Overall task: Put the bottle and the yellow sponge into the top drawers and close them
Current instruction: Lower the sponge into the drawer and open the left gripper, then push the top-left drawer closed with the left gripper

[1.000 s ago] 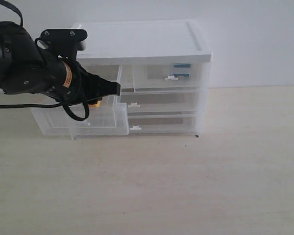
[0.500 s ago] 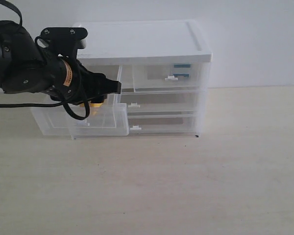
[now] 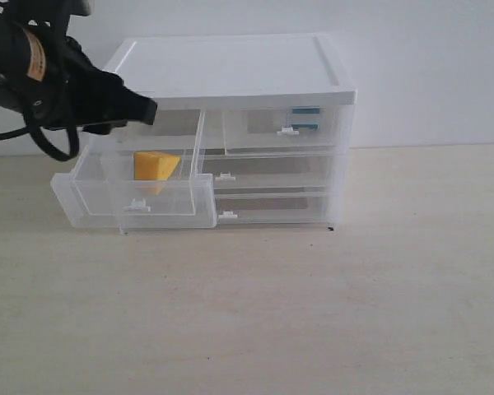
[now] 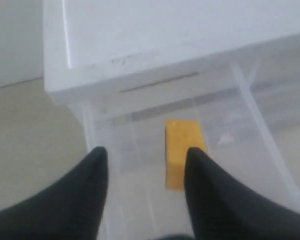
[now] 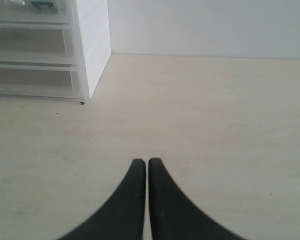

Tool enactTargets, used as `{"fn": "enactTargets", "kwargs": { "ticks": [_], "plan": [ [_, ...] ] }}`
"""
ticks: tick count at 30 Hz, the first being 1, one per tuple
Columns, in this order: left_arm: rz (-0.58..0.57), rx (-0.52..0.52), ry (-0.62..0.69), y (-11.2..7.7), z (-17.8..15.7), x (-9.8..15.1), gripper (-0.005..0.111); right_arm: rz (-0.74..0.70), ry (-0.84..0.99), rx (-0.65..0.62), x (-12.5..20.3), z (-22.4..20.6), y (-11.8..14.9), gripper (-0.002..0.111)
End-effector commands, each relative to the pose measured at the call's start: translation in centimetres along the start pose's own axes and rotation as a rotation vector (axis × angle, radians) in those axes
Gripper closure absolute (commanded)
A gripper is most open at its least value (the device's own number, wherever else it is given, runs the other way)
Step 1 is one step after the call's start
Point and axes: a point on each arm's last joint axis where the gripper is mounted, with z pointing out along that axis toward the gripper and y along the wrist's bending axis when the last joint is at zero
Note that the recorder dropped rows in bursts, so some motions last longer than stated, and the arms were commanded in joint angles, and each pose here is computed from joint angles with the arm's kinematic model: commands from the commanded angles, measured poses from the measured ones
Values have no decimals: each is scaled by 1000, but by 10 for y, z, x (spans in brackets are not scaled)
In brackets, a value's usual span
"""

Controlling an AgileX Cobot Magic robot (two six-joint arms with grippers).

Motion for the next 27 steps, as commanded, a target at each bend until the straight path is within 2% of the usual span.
{"fn": "enactTargets", "kwargs": {
  "ticks": [1,2,6,9,13,22,27],
  "plan": [
    [113,30,110,3,-34,7,99,-4,-11,4,0,0,0,108],
    [111,42,134,5,-41,9,102,-4,-11,4,0,0,0,108],
    [102,101,274,7,-64,25,102,-4,-11,4,0,0,0,108],
    [103,175,346,0,-61,38,102,-4,-11,4,0,0,0,108],
    [107,255,378,-13,-39,60,103,-4,-11,4,0,0,0,108],
    [66,272,276,-33,16,61,103,-4,-11,4,0,0,0,108],
    [75,271,225,-36,25,58,103,-4,-11,4,0,0,0,108]
  ]
}}
